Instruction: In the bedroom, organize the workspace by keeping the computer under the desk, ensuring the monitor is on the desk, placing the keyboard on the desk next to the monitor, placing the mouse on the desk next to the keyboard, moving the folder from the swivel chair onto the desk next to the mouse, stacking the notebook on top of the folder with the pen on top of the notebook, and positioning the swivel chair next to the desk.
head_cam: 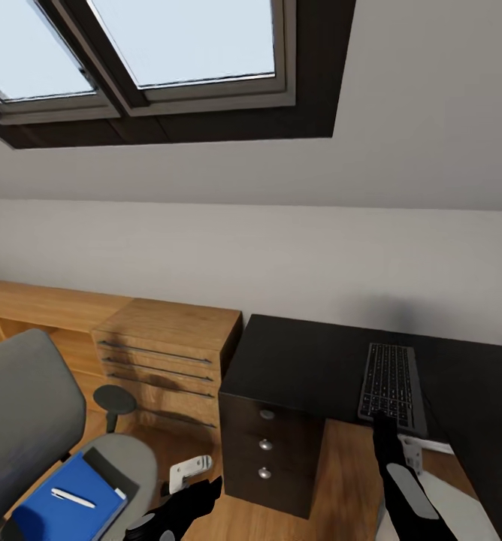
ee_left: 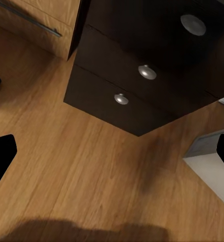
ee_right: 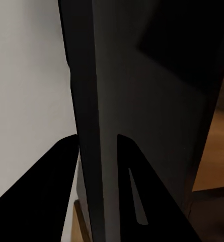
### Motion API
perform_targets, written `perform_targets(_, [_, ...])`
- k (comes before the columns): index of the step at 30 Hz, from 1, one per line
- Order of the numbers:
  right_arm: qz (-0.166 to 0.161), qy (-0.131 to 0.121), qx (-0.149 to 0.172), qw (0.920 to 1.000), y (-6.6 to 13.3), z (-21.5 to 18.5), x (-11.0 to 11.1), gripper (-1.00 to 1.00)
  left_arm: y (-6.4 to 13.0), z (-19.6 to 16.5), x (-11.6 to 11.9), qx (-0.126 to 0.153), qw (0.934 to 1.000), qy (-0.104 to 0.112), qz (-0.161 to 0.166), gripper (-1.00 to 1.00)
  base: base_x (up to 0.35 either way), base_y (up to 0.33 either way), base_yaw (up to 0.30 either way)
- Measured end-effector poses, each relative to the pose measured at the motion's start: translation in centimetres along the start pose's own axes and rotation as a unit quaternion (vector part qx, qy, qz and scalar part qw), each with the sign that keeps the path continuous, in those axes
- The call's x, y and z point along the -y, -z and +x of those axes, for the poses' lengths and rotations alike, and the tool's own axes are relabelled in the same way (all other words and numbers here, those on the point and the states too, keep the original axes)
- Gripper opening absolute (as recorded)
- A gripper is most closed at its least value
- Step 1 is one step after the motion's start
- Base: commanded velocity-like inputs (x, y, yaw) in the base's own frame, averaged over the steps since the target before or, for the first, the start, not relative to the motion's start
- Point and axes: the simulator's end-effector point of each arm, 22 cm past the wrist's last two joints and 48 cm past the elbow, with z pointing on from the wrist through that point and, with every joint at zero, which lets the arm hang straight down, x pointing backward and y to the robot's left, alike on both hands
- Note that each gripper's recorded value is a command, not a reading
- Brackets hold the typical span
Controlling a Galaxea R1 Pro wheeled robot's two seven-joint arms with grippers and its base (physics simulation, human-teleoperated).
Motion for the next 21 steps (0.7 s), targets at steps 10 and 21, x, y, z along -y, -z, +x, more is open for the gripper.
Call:
perform_targets(10, [0.0,0.004,-0.004,1.0,-0.3,0.5,0.7,-1.0,-0.6,0.4,-0.2,0.0,1.0,0.0,0.0,1.0,-0.106,0.0,0.0])
perform_targets(21, [0.008,0.005,-0.007,0.9999,-0.1,0.9,1.5,-1.0,-0.6,0.4,-0.2,0.0,1.0,0.0,0.0,1.0,-0.003,0.0,0.0])
